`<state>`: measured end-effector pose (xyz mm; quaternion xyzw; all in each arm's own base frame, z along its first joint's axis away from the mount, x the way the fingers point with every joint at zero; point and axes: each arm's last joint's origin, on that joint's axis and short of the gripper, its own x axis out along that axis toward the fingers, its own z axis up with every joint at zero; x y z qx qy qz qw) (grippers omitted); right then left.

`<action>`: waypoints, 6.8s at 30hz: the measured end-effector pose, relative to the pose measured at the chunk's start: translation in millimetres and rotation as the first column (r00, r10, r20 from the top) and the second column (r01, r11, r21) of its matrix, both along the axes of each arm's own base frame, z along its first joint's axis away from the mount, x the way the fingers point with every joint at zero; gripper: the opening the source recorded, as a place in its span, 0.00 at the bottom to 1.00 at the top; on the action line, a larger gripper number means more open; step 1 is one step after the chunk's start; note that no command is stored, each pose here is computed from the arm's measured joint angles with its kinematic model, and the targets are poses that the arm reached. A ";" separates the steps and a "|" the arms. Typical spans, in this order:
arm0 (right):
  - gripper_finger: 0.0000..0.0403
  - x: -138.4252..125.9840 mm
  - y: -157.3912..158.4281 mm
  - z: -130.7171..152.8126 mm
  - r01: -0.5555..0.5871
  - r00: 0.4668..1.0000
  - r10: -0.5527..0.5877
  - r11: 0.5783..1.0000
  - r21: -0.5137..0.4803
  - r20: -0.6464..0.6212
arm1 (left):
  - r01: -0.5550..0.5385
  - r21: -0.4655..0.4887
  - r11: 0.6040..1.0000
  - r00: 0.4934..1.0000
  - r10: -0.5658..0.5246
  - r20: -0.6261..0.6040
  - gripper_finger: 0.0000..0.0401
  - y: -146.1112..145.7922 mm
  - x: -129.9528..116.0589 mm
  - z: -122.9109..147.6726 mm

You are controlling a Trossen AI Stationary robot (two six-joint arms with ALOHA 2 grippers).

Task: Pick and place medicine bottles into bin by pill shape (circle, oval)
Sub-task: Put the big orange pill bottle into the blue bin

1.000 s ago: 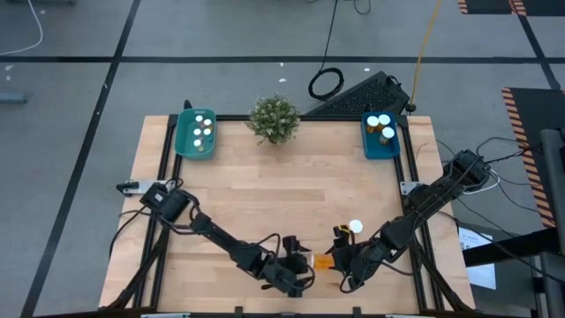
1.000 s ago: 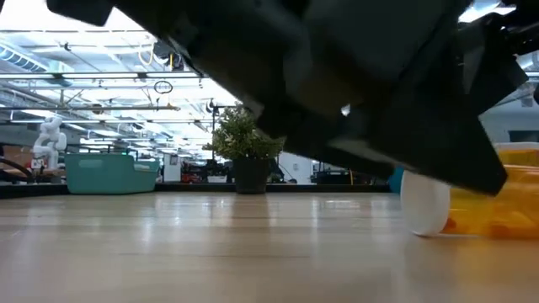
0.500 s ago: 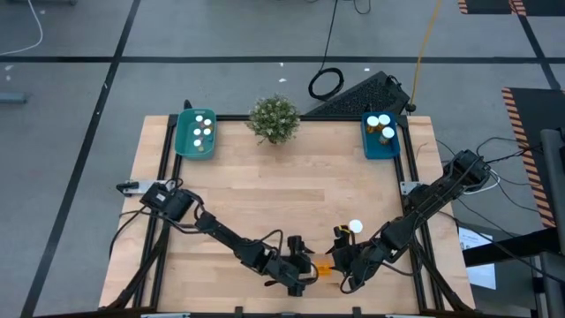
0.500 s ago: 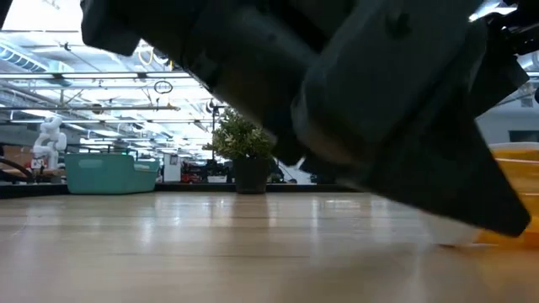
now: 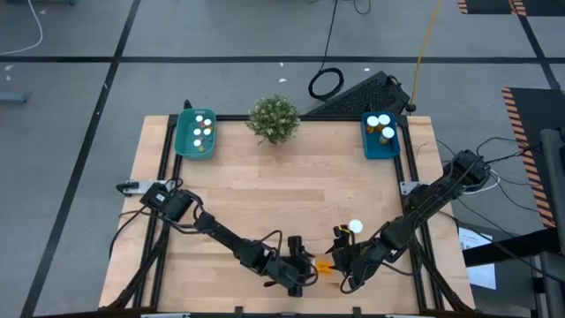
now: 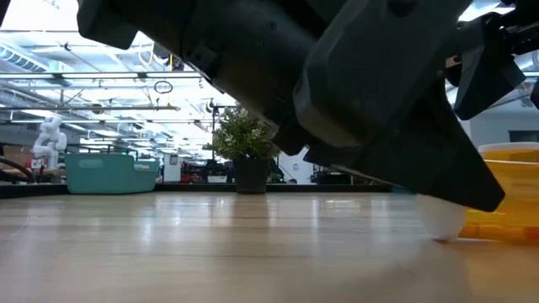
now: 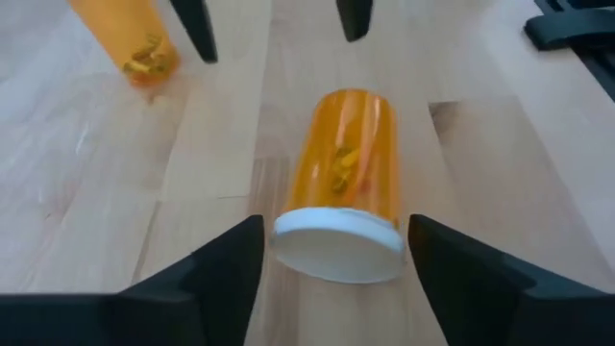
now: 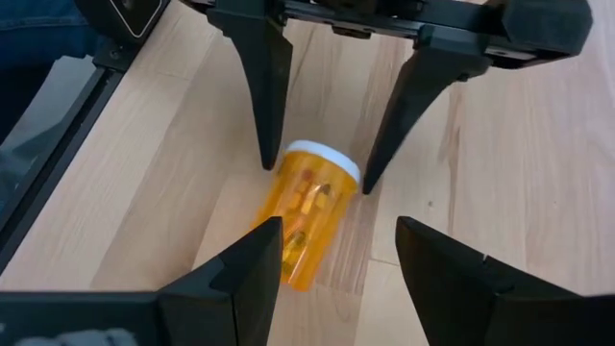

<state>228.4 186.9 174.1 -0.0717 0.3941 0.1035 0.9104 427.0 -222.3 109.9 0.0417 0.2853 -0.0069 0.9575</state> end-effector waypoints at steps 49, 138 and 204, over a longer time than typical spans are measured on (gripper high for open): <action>0.54 -0.3 24.5 -17.5 0.135 0.988 -0.142 0.983 0.127 0.053 | 0.012 0.047 0.999 1.000 -0.013 0.015 0.57 0.5 0.9 1.3; 0.44 32.8 -18.2 90.9 0.017 0.721 -0.029 1.000 0.024 0.692 | -0.262 0.082 0.962 0.888 0.207 0.410 0.84 -10.5 -77.3 135.2; 0.44 25.7 -4.3 117.6 -0.050 0.483 -0.114 0.986 0.157 0.868 | -0.214 0.125 0.969 0.729 0.074 0.680 0.99 16.1 -70.0 155.7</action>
